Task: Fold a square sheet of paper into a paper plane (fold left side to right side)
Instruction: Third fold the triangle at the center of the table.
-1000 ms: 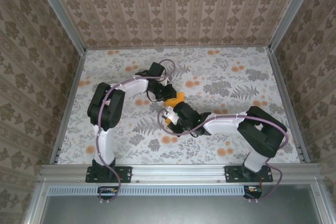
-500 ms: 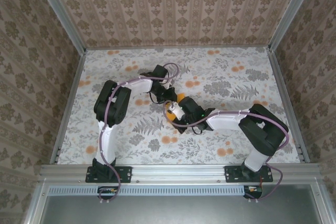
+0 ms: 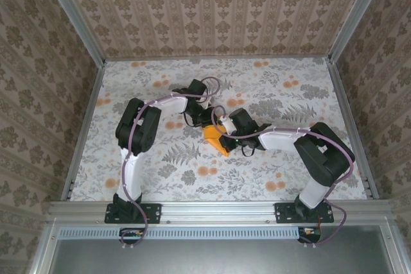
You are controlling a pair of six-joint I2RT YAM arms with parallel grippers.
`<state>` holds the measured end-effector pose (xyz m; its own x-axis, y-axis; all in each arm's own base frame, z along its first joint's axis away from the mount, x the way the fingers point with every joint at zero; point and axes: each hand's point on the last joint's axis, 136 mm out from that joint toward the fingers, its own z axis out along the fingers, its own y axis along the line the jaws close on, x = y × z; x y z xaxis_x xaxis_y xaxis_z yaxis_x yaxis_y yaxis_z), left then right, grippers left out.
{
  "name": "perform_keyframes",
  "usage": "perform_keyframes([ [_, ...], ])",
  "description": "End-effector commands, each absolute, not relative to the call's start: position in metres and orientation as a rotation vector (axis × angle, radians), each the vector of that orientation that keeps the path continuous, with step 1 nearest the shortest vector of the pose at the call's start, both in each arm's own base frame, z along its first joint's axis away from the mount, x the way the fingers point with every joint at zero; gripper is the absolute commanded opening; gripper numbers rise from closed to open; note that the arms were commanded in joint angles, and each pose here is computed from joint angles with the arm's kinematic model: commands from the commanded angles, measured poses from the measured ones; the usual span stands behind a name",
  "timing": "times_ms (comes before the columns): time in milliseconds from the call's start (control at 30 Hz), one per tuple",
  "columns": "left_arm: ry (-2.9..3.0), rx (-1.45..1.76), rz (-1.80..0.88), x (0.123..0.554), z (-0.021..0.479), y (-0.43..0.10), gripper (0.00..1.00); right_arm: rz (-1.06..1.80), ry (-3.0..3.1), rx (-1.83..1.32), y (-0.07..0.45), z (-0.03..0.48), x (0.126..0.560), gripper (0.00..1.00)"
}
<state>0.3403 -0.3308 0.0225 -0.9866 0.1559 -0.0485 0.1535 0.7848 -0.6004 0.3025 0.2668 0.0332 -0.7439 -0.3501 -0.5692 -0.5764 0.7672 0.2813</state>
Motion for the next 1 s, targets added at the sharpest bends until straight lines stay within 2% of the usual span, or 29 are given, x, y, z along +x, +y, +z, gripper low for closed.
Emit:
perform_keyframes([
  [0, -2.949, -0.266, 0.877, 0.329, 0.0, -0.324, 0.08, 0.612, 2.511, -0.646, 0.266, 0.03, 0.308, 0.0],
  [967, -2.958, -0.26, 0.859, 0.33, -0.001, -0.323, 0.07, 0.558, 2.554, -0.549, 0.248, 0.022, 0.315, 0.0],
])
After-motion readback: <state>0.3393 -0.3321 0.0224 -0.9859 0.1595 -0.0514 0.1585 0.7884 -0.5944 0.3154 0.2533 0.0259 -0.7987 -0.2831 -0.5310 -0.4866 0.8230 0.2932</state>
